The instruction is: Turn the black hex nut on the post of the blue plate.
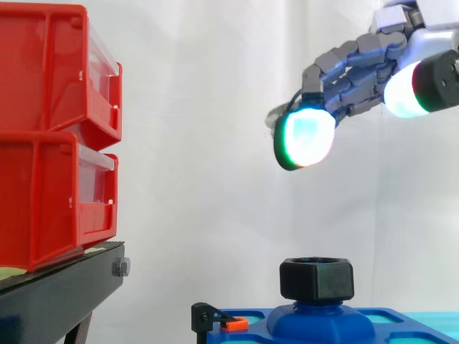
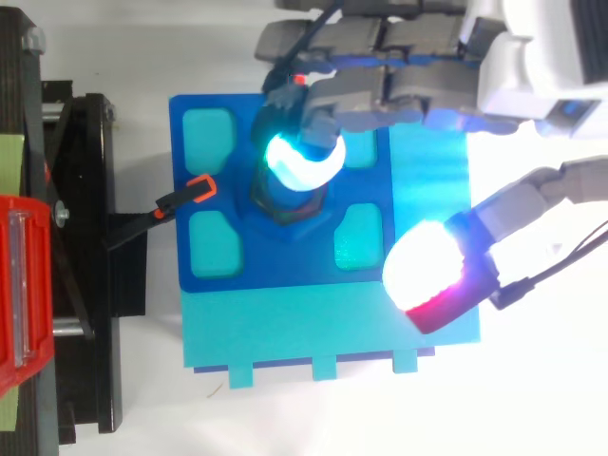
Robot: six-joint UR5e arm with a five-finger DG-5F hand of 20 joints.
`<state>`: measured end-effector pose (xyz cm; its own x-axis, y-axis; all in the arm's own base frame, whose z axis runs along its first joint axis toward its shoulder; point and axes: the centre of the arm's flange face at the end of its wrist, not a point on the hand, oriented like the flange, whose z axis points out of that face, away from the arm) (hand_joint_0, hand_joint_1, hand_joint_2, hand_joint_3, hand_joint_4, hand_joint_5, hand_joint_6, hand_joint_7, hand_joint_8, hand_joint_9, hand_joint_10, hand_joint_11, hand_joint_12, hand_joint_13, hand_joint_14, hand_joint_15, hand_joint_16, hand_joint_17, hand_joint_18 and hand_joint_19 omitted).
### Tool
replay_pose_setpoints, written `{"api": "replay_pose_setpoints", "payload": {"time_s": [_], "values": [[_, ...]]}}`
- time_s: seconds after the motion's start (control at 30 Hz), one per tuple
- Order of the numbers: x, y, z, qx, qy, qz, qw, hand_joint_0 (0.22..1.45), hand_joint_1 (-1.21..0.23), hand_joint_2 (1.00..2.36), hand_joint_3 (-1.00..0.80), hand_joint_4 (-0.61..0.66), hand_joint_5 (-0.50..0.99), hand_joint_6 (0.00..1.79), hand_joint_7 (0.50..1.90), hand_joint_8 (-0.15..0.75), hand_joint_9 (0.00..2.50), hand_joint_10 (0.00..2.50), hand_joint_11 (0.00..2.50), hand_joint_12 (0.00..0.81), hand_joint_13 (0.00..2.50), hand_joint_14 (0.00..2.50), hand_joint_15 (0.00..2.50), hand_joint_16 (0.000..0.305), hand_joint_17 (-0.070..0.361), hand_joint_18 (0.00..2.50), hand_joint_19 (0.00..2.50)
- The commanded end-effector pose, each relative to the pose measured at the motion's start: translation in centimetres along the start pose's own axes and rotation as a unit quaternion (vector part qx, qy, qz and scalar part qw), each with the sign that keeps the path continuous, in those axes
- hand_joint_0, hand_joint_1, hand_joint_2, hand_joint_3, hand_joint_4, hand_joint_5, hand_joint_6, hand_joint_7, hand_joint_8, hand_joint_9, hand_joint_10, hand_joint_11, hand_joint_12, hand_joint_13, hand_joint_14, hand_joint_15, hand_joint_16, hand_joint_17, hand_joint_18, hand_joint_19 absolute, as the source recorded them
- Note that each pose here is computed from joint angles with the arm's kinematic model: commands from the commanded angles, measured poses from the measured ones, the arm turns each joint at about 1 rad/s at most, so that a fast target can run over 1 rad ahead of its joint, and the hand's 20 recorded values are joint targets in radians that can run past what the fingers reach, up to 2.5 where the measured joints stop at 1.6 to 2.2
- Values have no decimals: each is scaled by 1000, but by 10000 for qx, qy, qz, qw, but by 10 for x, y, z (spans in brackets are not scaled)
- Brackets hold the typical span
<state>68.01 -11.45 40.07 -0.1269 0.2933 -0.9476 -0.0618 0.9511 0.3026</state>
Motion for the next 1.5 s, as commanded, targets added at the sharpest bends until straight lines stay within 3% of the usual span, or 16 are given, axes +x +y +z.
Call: {"api": "replay_pose_setpoints", "payload": {"time_s": [0.0,0.03,0.1,0.13,0.2,0.5,0.53,0.63,0.67,0.73,0.77,0.83,1.03,1.2,1.37,1.47], "values": [[4,7,10,-71,-131,82,9999,476,-627,1000,-500,183,-234,504,866,232,172,0,27,359,0,0,0,53,119,0,435],[13,6,15,-81,-111,90,9999,474,-655,1000,-500,178,-237,504,862,229,132,0,28,365,0,0,0,54,121,0,412],[17,9,20,-127,-153,76,9998,471,-655,1000,-500,165,-253,504,867,217,35,0,40,364,0,0,0,53,120,0,411],[27,8,27,-137,-109,91,9998,464,-678,1000,-500,162,-254,504,864,214,14,0,34,366,0,0,0,54,121,0,384],[28,11,31,-185,-182,92,9996,454,-695,1000,-500,158,-259,503,857,216,0,0,36,369,0,0,0,55,124,0,356],[49,23,49,-341,-244,53,9991,440,-621,1000,-500,172,-253,503,858,232,18,0,37,379,0,0,0,57,129,0,355],[59,21,55,-351,-200,54,9992,439,-630,1000,-500,175,-251,503,859,230,22,0,32,377,0,0,0,57,129,0,350],[74,19,71,-471,-297,59,9984,438,-634,1000,-500,177,-249,504,857,231,29,0,25,377,0,0,0,57,129,0,359],[70,21,74,-536,-397,51,9978,437,-635,1000,-500,180,-248,503,858,233,34,0,30,378,0,0,0,58,130,0,362],[78,20,80,-604,-406,53,9973,436,-626,1000,-500,185,-247,503,858,234,37,0,35,377,0,0,0,57,129,0,362],[75,21,81,-640,-442,49,9970,436,-623,1000,-500,187,-246,504,859,235,43,0,39,379,0,0,0,58,129,0,363],[83,16,83,-625,-399,44,9972,435,-615,1000,-500,187,-245,503,858,237,51,0,34,381,0,0,0,58,130,0,359],[84,10,81,-571,-362,19,9977,433,-597,1000,-500,199,-236,503,846,245,100,0,3,385,0,0,0,58,131,0,336],[89,1,75,-532,-168,-3,9984,437,-553,1000,-500,254,-211,504,934,252,129,0,13,384,0,0,0,57,129,0,334],[107,-11,68,-451,13,4,9990,439,-531,1000,-500,272,-200,504,984,255,143,0,15,382,0,0,0,57,129,0,340],[105,-13,66,-443,11,6,9990,440,-519,1000,-500,282,-199,504,985,256,147,0,11,381,0,0,0,57,128,0,344]]}}
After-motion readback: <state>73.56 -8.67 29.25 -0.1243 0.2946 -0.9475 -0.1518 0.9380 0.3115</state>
